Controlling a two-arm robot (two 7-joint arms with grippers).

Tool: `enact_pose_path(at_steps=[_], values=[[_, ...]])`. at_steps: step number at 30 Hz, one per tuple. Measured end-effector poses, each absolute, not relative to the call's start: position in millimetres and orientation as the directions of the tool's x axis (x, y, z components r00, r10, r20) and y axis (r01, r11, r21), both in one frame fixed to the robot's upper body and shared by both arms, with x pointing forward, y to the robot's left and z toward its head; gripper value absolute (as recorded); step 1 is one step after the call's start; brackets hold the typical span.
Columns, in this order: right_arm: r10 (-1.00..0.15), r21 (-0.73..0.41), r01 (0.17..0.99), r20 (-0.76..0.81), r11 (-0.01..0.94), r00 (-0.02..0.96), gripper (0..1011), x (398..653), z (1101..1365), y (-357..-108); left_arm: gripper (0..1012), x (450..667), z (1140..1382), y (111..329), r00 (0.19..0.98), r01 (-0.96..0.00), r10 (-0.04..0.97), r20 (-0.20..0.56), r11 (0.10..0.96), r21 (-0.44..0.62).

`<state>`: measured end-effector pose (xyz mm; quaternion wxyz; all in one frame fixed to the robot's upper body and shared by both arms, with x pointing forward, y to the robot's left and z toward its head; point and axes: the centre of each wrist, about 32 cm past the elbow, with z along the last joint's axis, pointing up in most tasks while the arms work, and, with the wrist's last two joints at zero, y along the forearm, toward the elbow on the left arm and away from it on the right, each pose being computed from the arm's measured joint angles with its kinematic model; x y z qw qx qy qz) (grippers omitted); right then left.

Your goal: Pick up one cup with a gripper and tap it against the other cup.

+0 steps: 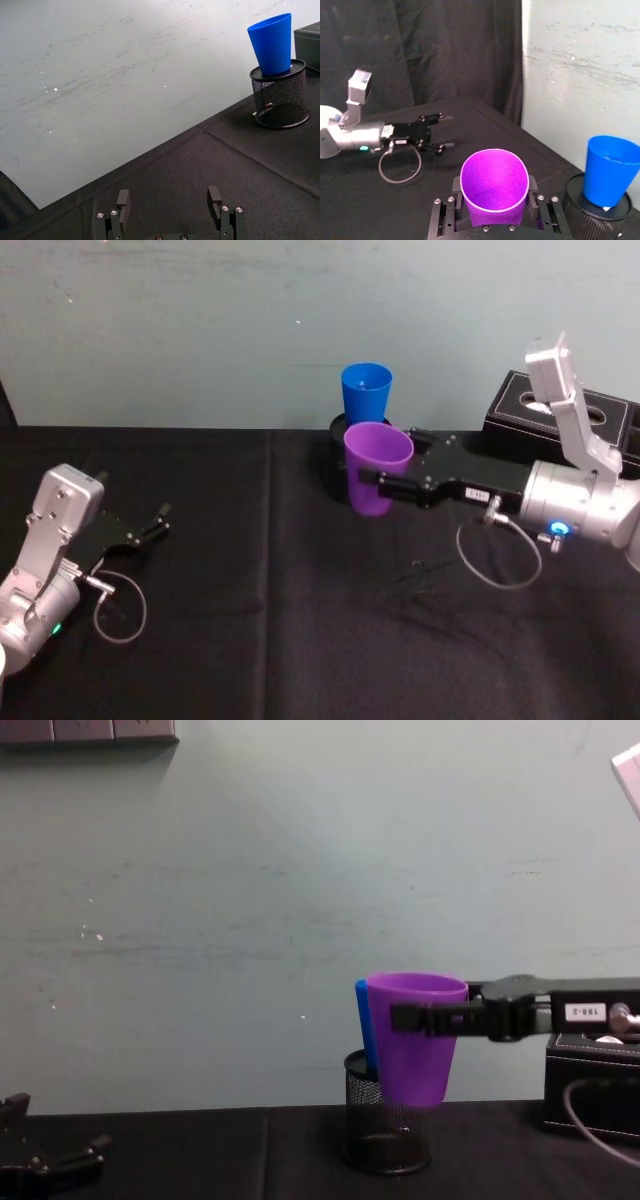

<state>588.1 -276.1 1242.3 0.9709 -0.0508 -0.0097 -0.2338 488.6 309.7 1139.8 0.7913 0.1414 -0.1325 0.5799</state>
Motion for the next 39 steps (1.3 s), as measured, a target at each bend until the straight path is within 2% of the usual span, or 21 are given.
enact_pose_path(at_steps=[10, 39], values=[[-0.444, -0.105, 0.449, 0.062, 0.888, 0.894, 731, 576.4, 1233.4, -273.8, 1012, 488.6, 1139.8, 309.6, 0.292, -0.955, 0.88, 0.374, 0.287, 0.07], [-0.448, -0.104, 0.452, 0.06, 0.886, 0.892, 731, 578.2, 1234.1, -274.2, 1011, 488.6, 1139.8, 309.7, 0.292, -0.955, 0.88, 0.374, 0.287, 0.07]])
